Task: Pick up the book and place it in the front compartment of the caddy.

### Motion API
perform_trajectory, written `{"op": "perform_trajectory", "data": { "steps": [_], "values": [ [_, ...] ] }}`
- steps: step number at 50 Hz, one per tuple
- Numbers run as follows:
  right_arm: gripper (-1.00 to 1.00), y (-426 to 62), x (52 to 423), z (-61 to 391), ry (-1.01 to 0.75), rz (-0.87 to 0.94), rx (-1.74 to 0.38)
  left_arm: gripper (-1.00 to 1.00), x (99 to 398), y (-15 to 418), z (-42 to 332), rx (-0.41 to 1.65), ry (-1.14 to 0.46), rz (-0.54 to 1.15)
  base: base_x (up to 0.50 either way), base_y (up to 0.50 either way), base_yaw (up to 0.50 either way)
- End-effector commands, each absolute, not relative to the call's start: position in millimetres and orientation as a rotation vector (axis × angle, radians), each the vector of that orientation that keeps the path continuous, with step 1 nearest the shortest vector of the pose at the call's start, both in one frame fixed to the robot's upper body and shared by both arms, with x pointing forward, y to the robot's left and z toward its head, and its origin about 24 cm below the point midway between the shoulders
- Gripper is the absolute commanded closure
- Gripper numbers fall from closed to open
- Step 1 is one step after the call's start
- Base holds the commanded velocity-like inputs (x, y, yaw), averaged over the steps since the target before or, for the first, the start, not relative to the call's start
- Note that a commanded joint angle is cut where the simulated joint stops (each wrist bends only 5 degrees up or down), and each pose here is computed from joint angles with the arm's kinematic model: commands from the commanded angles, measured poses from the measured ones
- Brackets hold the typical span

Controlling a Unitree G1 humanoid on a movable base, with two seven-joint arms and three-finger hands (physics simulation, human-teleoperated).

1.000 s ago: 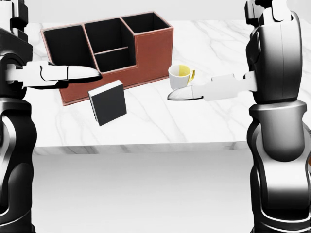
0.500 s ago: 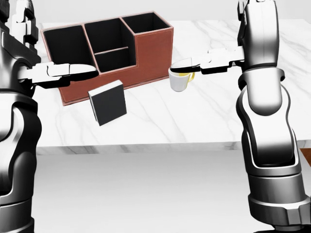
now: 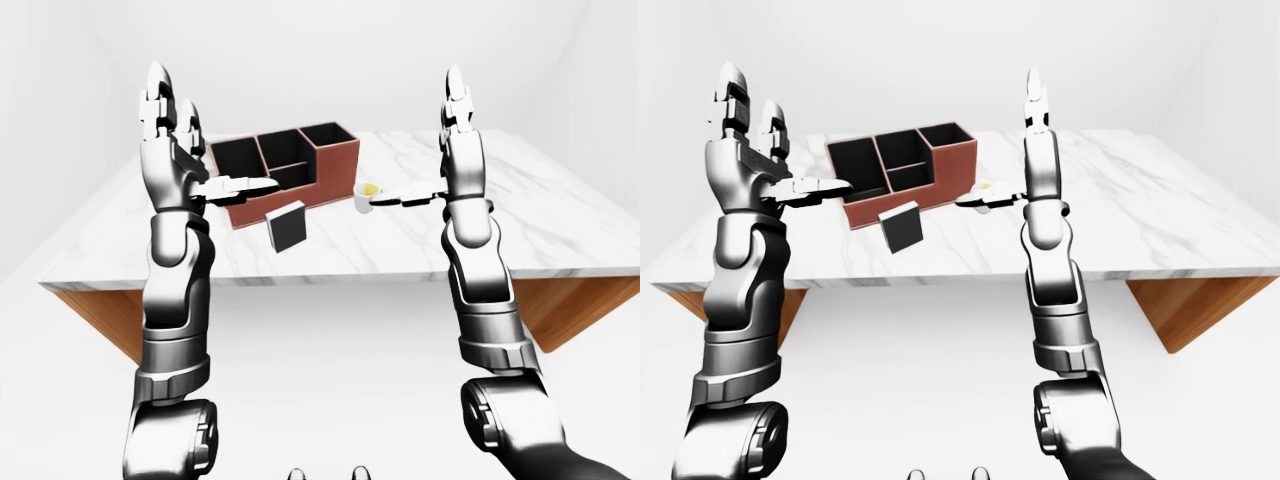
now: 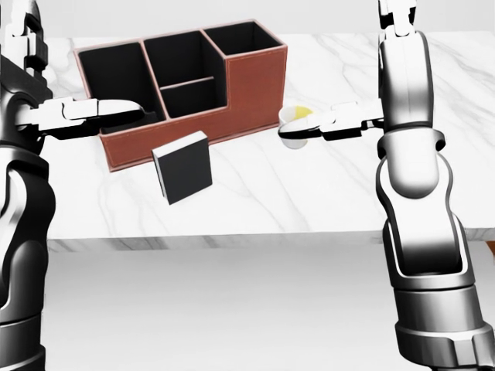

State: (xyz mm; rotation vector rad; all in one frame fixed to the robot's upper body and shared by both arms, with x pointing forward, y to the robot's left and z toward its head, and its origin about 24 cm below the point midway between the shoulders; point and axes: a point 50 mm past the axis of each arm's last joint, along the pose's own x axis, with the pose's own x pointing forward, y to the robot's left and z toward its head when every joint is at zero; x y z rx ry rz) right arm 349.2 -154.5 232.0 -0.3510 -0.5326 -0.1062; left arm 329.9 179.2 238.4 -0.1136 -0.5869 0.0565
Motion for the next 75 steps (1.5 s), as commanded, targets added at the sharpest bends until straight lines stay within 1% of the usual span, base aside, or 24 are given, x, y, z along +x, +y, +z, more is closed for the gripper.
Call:
{"op": "perform_trajectory", "data": {
  "steps": [1, 9, 38, 43, 46, 58, 75],
  "values": [
    [-1.00, -157, 351, 226, -0.508, -0.110, -0.347, -1.00, 330, 182, 237, -0.113, -0.580, 0.068, 0.11, 0.27, 0.00],
    [-1.00, -158, 350, 224, -0.506, -0.118, -0.340, -1.00, 332, 183, 234, -0.111, -0.567, 0.069, 0.12, 0.26, 0.05],
    [-1.00, -155, 352, 218, -0.482, -0.106, -0.335, -1.00, 334, 183, 233, -0.109, -0.555, 0.069, 0.16, 0.03, 0.49],
    [-1.00, -154, 352, 218, -0.481, -0.099, -0.338, -1.00, 334, 183, 232, -0.108, -0.554, 0.069, 0.14, 0.06, 0.29],
    [-1.00, -151, 352, 216, -0.471, -0.060, -0.319, -1.00, 332, 183, 234, -0.109, -0.564, 0.068, 0.00, 0.00, 0.00],
    [-1.00, -153, 354, 215, -0.462, -0.071, -0.325, -1.00, 335, 183, 232, -0.108, -0.552, 0.068, 0.00, 0.00, 0.00],
    [-1.00, -153, 354, 213, -0.457, -0.072, -0.330, -1.00, 334, 182, 231, -0.105, -0.550, 0.063, 0.15, -0.21, 0.00]
  ]
}}
